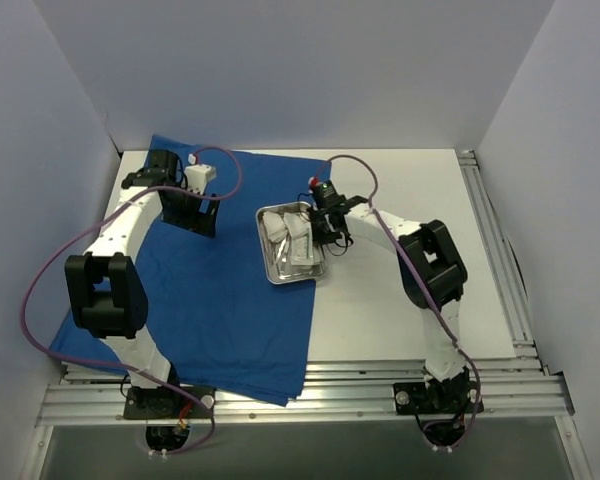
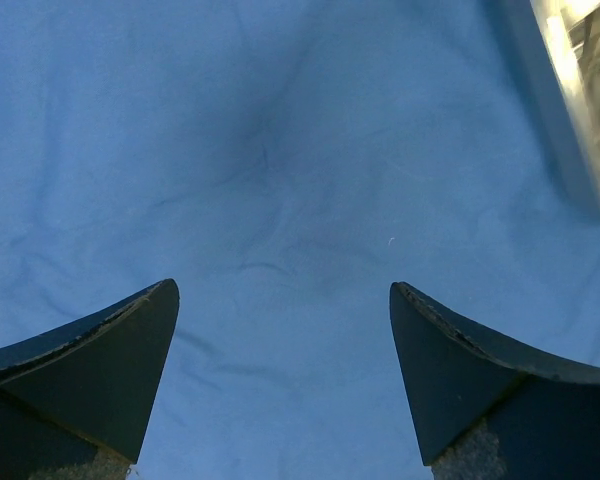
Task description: Prepare the surgical pack
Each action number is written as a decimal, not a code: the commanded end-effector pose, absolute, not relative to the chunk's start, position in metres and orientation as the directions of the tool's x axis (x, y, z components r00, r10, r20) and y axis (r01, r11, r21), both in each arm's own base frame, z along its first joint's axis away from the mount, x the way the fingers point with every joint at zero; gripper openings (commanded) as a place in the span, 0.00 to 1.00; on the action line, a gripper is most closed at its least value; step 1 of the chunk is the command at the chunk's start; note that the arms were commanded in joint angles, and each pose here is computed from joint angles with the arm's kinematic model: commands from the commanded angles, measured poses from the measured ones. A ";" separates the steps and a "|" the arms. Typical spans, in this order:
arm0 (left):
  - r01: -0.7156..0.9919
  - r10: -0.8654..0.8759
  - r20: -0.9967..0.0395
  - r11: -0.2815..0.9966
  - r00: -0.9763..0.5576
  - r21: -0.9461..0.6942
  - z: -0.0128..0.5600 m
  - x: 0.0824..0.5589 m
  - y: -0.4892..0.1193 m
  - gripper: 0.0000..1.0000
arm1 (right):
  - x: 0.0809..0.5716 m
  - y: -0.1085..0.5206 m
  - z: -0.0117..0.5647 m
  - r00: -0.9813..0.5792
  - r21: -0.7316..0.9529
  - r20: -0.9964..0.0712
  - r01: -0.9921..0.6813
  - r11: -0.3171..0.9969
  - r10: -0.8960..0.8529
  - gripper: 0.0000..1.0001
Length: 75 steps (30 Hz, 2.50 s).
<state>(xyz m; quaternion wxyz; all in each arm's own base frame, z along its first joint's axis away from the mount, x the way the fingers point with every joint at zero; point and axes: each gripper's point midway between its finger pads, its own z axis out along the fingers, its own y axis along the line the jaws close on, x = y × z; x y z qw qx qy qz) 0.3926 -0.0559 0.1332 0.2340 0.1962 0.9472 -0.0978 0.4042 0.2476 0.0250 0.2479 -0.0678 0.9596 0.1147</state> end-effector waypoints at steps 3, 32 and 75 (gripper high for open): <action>0.415 0.308 -0.503 0.903 -0.808 -0.114 0.131 0.400 -0.056 1.00 | 0.409 0.305 0.038 -0.839 0.205 -0.517 -0.313 0.927 -0.169 0.00; 0.467 0.341 -0.531 0.876 -0.775 -0.119 0.089 0.456 -0.073 0.66 | 0.447 0.275 0.121 -0.716 0.365 -0.698 -0.349 0.863 0.006 0.63; 0.257 0.174 -0.498 0.961 -0.850 -0.103 0.089 0.425 -0.033 0.02 | 0.511 0.234 0.018 -0.711 0.587 -0.538 0.070 0.806 0.454 0.00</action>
